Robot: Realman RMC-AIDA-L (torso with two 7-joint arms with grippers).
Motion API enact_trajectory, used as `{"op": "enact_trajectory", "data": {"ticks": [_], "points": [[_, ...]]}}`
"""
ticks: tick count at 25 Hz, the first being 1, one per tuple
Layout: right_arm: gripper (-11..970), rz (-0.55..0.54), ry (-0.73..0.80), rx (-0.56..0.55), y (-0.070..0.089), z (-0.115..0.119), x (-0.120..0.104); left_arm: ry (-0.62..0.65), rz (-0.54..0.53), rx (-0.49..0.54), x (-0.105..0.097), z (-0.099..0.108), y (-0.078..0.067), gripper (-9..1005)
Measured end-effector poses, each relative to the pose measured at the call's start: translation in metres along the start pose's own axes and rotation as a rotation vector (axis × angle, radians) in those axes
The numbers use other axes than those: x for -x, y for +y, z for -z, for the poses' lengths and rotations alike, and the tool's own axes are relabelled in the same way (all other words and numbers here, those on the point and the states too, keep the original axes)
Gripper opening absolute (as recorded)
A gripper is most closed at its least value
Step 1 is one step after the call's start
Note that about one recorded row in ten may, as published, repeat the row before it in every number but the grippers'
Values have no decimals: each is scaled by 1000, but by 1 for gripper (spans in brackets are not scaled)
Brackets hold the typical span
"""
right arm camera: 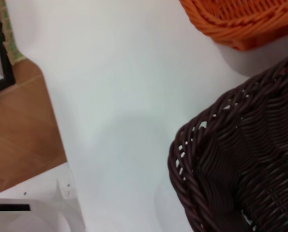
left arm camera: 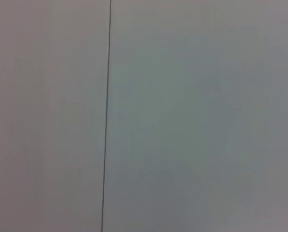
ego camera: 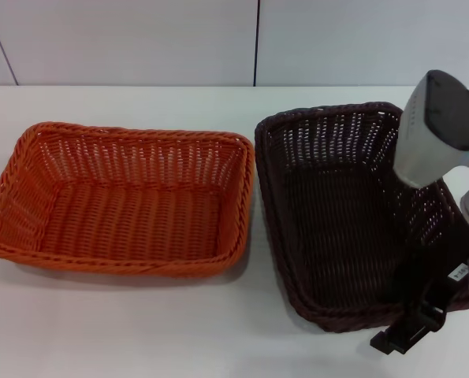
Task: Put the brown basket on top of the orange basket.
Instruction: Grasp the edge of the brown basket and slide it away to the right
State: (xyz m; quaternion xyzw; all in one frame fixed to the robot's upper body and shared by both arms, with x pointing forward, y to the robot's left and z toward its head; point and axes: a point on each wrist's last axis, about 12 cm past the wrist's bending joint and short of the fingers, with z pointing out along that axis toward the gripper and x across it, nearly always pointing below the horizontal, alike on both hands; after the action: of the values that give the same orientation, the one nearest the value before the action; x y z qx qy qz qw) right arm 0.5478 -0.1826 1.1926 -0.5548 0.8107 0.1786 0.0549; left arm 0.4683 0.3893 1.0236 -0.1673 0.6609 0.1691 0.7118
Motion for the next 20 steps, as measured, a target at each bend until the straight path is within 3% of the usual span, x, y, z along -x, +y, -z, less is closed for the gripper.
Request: {"op": "enact_trajectory", "data": {"ticks": [10, 17, 20], "points": [[700, 5, 48, -2, -4, -23, 6, 9, -1, 0, -1, 0, 0, 788], [698, 3, 60, -60, -4, -21, 10, 11, -4, 0, -1, 0, 1, 788], [597, 19, 59, -73, -2, -20, 12, 14, -8, 1, -2, 1, 2, 788]]}}
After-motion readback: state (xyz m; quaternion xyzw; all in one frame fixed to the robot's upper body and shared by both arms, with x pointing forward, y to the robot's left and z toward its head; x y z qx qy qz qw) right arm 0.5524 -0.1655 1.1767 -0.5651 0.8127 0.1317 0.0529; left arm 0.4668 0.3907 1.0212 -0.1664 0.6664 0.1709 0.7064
